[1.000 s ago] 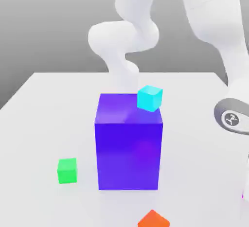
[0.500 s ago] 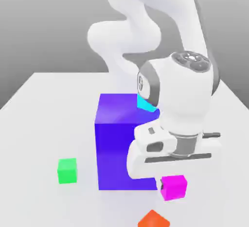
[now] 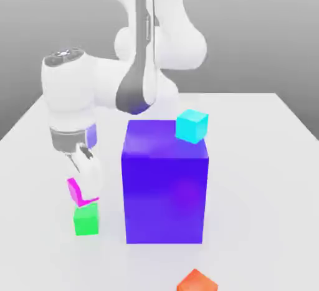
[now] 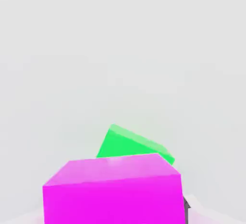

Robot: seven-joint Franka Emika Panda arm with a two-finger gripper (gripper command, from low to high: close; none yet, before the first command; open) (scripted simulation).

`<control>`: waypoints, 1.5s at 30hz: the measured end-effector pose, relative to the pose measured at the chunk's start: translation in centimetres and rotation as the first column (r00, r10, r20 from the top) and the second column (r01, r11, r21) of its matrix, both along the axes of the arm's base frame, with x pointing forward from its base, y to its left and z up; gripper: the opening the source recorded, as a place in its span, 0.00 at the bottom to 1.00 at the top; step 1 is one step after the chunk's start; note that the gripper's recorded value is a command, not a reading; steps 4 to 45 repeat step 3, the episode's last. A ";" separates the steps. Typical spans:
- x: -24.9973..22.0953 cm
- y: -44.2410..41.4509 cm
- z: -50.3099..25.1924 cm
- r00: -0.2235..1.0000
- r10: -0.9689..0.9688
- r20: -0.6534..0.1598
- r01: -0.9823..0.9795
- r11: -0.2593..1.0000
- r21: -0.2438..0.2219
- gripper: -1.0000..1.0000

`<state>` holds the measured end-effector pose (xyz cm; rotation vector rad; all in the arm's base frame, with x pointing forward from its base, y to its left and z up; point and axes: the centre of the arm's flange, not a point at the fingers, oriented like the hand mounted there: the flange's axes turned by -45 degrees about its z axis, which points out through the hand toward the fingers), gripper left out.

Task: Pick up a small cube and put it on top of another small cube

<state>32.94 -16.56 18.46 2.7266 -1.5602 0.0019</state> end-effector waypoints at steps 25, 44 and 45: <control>-0.1 0.0 -0.5 1.000 0.000 0.000 0.000 1.000 0.000 1.00; -0.1 0.0 -0.5 1.000 0.000 0.000 0.000 1.000 0.000 1.00; -0.1 0.0 -0.5 1.000 0.000 0.000 0.000 1.000 0.000 1.00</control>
